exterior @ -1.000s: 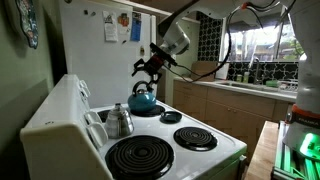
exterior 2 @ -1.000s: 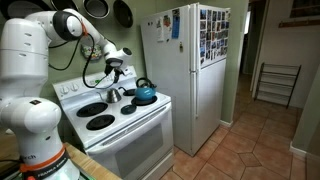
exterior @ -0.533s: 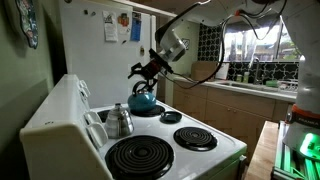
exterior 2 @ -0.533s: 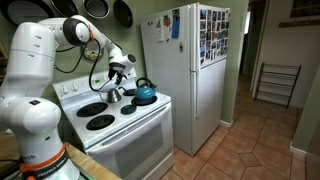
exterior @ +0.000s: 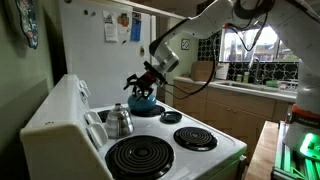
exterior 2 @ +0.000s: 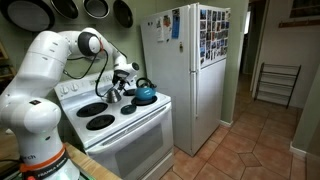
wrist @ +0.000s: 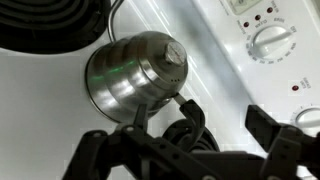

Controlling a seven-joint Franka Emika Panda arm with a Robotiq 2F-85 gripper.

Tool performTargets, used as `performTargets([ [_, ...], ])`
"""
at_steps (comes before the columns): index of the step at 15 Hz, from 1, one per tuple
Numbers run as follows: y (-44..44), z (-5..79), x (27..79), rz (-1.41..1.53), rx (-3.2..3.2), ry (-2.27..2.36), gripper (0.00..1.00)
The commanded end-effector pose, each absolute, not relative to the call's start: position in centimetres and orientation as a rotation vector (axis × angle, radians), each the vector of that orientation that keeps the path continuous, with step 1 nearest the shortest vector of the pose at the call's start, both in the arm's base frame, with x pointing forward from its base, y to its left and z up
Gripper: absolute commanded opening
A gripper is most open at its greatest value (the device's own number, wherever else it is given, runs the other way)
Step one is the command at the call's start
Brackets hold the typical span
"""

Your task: Pick up the silver stove top kettle on the middle of the rear stove plate and put it on the left rear stove plate

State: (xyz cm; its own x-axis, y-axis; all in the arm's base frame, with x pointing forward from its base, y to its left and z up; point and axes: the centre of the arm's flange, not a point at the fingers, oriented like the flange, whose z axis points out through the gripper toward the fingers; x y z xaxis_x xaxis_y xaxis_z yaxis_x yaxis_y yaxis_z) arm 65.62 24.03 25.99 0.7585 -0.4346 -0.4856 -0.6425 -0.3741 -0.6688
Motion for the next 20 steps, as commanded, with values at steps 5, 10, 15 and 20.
performTargets([
  [5, 24.0, 25.3, 66.6, 0.266, -1.993, 0.804, 1.0],
  [10, 23.9, 24.7, 67.5, 0.255, -1.973, 0.796, 1.0],
  [15, 24.6, 22.3, 69.1, 0.279, -1.94, 0.775, 1.0],
  [20, 25.8, 20.3, 70.6, 0.287, -1.903, 0.755, 1.0],
])
